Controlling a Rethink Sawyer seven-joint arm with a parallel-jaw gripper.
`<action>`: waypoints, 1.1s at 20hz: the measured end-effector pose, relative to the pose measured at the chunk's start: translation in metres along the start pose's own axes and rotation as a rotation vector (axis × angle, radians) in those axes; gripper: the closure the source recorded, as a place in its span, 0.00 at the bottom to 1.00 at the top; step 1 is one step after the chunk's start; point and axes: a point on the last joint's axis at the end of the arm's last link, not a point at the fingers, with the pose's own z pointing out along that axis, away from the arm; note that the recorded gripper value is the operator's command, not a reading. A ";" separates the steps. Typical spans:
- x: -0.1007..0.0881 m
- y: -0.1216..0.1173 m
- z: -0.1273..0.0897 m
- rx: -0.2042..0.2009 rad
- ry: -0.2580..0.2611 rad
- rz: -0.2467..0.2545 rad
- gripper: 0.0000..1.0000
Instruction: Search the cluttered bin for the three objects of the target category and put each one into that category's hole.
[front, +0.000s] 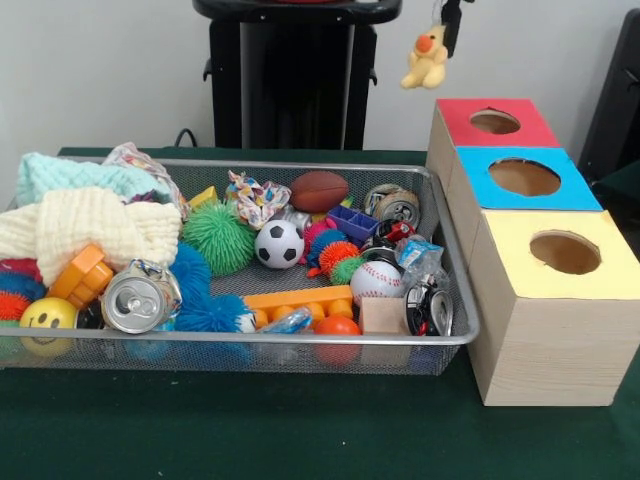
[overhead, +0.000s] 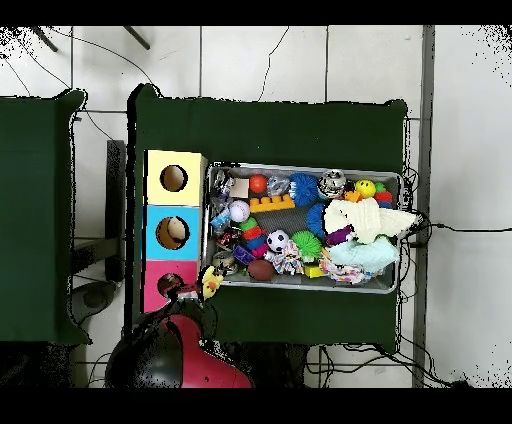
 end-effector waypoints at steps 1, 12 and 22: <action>-0.001 -0.001 -0.001 -0.002 -0.002 -0.024 1.00; -0.012 -0.009 -0.005 -0.028 -0.022 -0.266 1.00; 0.022 -0.012 0.001 -0.033 0.007 -0.416 1.00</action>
